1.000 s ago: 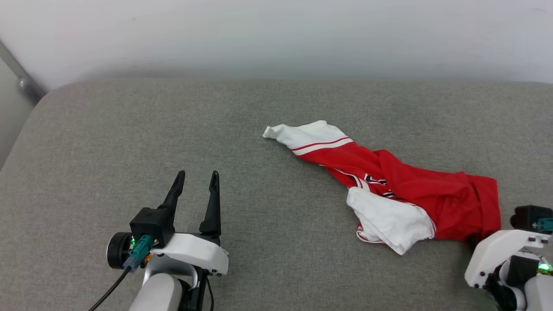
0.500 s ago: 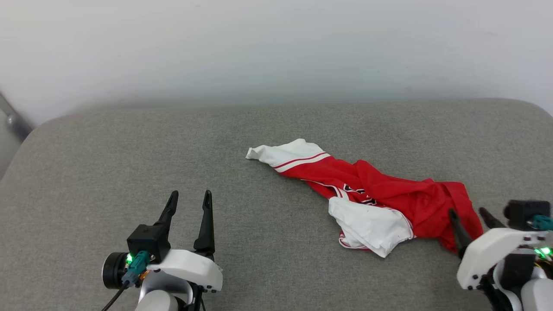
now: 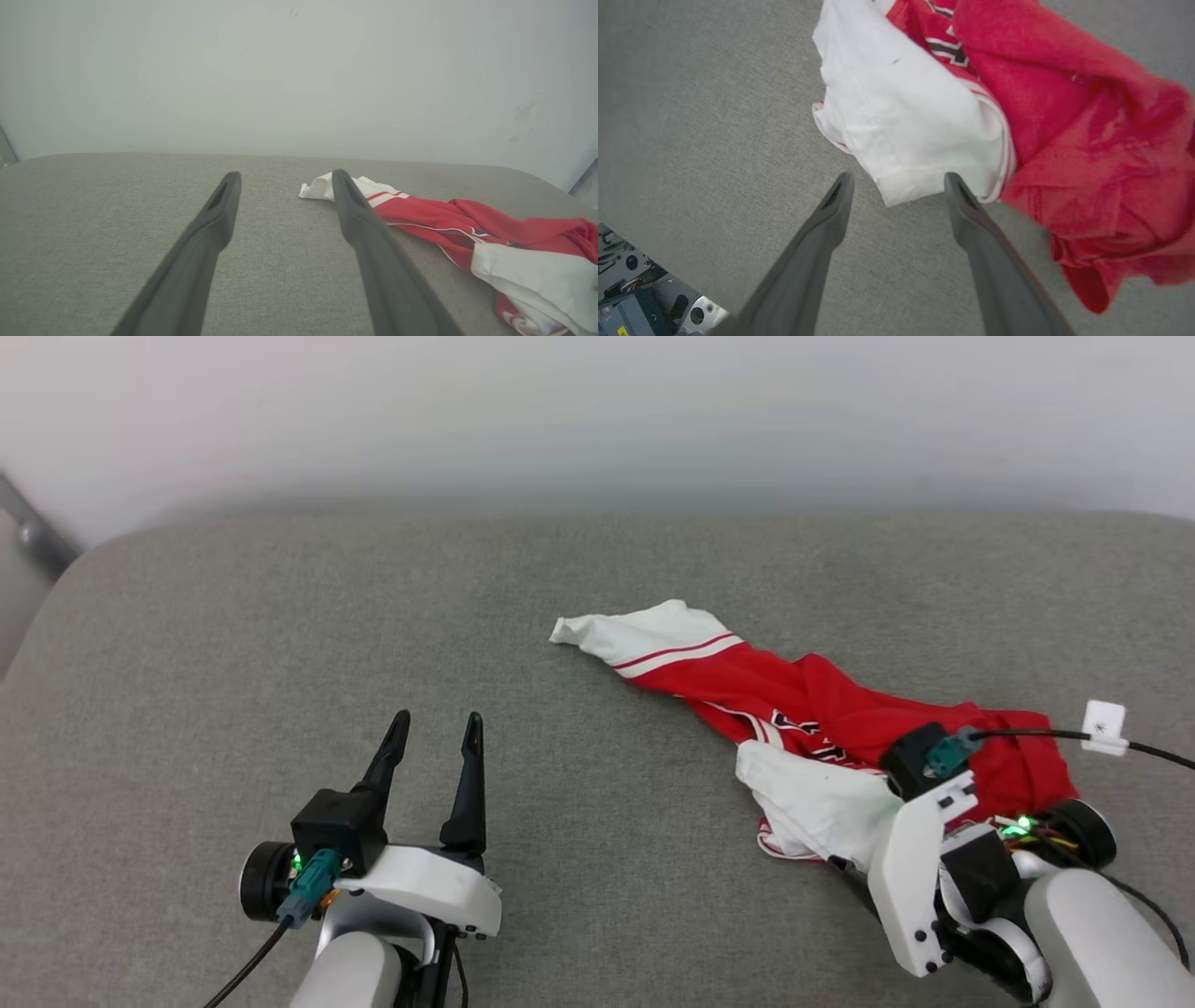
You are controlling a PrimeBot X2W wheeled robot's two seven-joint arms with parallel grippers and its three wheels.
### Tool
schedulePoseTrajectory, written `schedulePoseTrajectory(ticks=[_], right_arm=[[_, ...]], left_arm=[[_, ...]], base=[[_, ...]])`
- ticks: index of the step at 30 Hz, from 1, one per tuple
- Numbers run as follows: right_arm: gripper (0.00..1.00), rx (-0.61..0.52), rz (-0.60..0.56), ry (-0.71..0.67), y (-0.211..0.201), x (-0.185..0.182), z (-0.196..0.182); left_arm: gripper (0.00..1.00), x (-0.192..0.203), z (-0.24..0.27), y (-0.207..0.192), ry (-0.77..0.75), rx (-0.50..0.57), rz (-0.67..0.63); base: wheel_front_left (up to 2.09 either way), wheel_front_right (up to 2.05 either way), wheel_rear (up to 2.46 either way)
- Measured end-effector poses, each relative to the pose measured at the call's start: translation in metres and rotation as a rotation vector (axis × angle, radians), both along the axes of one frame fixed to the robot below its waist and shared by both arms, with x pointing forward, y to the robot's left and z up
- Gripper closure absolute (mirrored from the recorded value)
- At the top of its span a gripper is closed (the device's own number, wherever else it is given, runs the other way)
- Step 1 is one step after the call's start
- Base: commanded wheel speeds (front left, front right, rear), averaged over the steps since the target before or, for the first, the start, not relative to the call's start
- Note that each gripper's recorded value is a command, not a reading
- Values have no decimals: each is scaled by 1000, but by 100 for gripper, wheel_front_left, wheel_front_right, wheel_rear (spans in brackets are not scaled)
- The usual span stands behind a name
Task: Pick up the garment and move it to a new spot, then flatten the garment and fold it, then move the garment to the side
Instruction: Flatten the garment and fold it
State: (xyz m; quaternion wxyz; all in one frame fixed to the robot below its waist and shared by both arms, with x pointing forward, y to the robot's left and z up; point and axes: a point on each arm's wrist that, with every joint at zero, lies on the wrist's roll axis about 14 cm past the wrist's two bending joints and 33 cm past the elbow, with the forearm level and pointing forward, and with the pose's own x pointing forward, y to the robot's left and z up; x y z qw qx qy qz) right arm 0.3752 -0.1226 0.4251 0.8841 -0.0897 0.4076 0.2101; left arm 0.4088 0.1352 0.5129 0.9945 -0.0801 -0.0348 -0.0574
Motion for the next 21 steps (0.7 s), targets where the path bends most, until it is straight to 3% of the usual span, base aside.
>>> schedulePoseTrajectory(ticks=[10,11,12,13,21], right_arm=[[0,-63,79,119,5,13,-43],[36,-61,83,118,7,15,-44],[54,-58,84,115,7,17,-44],[100,-53,86,107,9,19,-43],[100,-11,81,-63,7,28,1]], left_arm=[[0,13,-17,8,43,1,24],[0,13,-18,9,46,1,27],[0,13,-19,10,48,1,29],[0,13,-19,11,50,2,32],[0,4,-10,8,29,-1,27]], base=[[0,0,0],[0,0,0],[0,0,0],[0,0,0],[0,0,0]])
